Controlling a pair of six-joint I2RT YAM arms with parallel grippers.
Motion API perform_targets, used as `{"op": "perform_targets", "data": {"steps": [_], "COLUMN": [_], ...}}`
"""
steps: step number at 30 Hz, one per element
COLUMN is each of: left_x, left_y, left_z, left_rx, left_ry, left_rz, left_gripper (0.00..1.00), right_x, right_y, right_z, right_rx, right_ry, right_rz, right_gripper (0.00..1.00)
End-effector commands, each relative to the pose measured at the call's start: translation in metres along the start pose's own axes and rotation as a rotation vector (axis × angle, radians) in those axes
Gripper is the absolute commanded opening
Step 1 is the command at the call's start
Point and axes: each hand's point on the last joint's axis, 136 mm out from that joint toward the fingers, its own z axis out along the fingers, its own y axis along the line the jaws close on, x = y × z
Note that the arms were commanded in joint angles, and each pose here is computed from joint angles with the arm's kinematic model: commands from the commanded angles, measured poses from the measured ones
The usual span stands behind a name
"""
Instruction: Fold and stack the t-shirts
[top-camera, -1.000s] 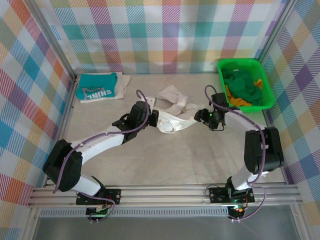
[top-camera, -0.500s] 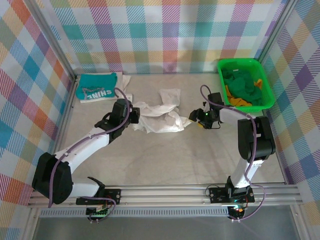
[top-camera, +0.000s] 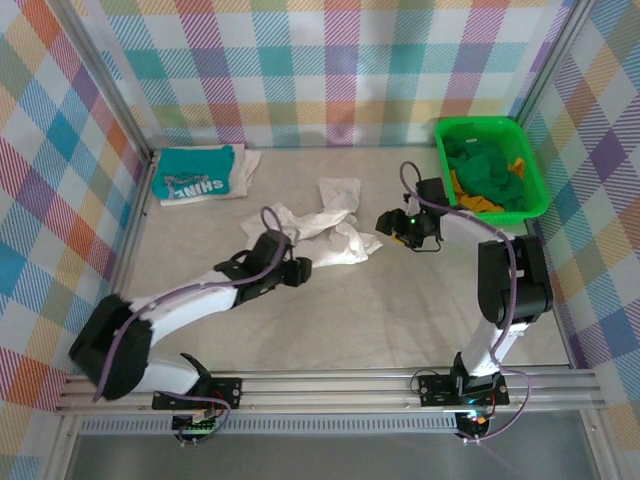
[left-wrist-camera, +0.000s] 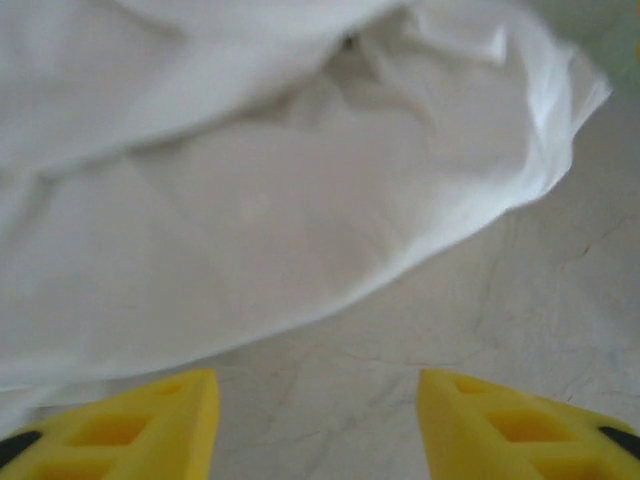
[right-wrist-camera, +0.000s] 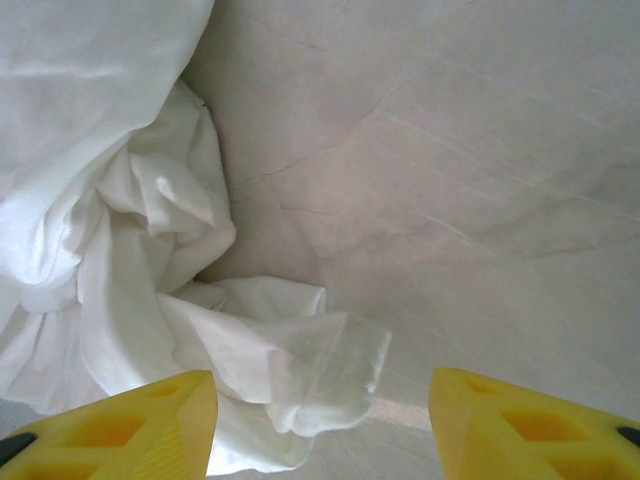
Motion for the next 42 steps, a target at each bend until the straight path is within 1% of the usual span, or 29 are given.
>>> {"op": "perform_targets", "data": {"steps": [1,3,6,7,8,9,10,11,12,13,14,15,18,21,24,28,30,31,34,36,38,39,40,41,42], "left_x": [-0.018,-0.017,-0.013,-0.013,-0.013,-0.016,-0.018,-0.023,-0.029,-0.034,-0.041,-0.048,-0.069,-0.094,-0.12,-0.15,-0.159,-0.163,-0.169,-0.168,-0.158,-0.15,-0.14,-0.131,-0.12], "left_y": [-0.046,-0.053,-0.053,-0.048,-0.047,-0.045,-0.042,-0.038,-0.033,-0.031,-0.028,-0.024,-0.017,-0.004,0.001,0.016,0.014,0.012,0.008,0.012,0.018,0.024,0.032,0.038,0.045], "left_z": [0.024,0.049,0.081,0.09,0.097,0.101,0.103,0.103,0.1,0.096,0.088,0.079,0.045,0.007,-0.03,-0.071,-0.084,-0.09,-0.109,-0.12,-0.122,-0.12,-0.118,-0.115,-0.112], "left_rx": [0.133,0.135,0.121,0.096,0.079,0.059,0.034,0.001,-0.024,-0.043,-0.062,-0.082,-0.119,-0.165,-0.155,-0.183,-0.172,-0.164,-0.157,-0.172,-0.181,-0.195,-0.216,-0.238,-0.255], "left_ry": [-0.031,-0.01,-0.009,-0.005,-0.001,-0.002,-0.007,-0.019,-0.034,-0.048,-0.067,-0.088,-0.145,-0.204,-0.253,-0.286,-0.276,-0.27,-0.271,-0.29,-0.284,-0.262,-0.233,-0.21,-0.186], "left_rz": [0.072,0.088,0.106,0.109,0.121,0.136,0.144,0.146,0.149,0.155,0.161,0.169,0.177,0.158,0.148,0.135,0.167,0.18,0.201,0.201,0.191,0.178,0.166,0.154,0.142], "left_gripper": [0.6,0.61,0.59,0.58,0.54,0.47,0.36,0.22,0.08,0.02,0.0,0.0,0.0,0.0,0.0,0.0,0.0,0.0,0.0,0.0,0.0,0.0,0.03,0.15,0.24], "right_x": [0.003,0.011,0.019,0.021,0.023,0.024,0.025,0.025,0.026,0.027,0.027,0.026,0.024,0.024,0.027,0.035,0.04,0.042,0.042,0.043,0.051,0.058,0.068,0.078,0.089], "right_y": [0.026,0.036,0.042,0.042,0.042,0.042,0.042,0.04,0.04,0.039,0.039,0.039,0.051,0.069,0.086,0.102,0.114,0.116,0.114,0.116,0.123,0.129,0.135,0.137,0.138], "right_z": [0.018,0.03,0.039,0.04,0.04,0.04,0.039,0.038,0.036,0.033,0.029,0.024,0.004,-0.019,-0.042,-0.074,-0.088,-0.095,-0.114,-0.123,-0.126,-0.126,-0.123,-0.12,-0.116], "right_rx": [-0.071,-0.076,-0.096,-0.097,-0.1,-0.102,-0.1,-0.092,-0.082,-0.074,-0.063,-0.056,-0.07,-0.112,-0.156,-0.204,-0.253,-0.252,-0.215,-0.215,-0.268,-0.316,-0.359,-0.376,-0.379], "right_ry": [0.065,0.103,0.136,0.137,0.136,0.135,0.134,0.135,0.134,0.132,0.124,0.112,0.088,0.075,0.065,0.046,0.046,0.038,-0.009,-0.037,-0.018,0.017,0.058,0.096,0.13], "right_rz": [-0.067,-0.091,-0.087,-0.086,-0.086,-0.088,-0.09,-0.093,-0.099,-0.104,-0.113,-0.118,-0.123,-0.103,-0.068,-0.011,-0.006,-0.007,-0.034,-0.076,-0.105,-0.117,-0.135,-0.146,-0.163], "right_gripper": [0.58,0.57,0.53,0.47,0.38,0.32,0.28,0.26,0.19,0.13,0.08,0.05,0.0,0.0,0.0,0.0,0.0,0.0,0.0,0.0,0.0,0.0,0.0,0.0,0.0]}}
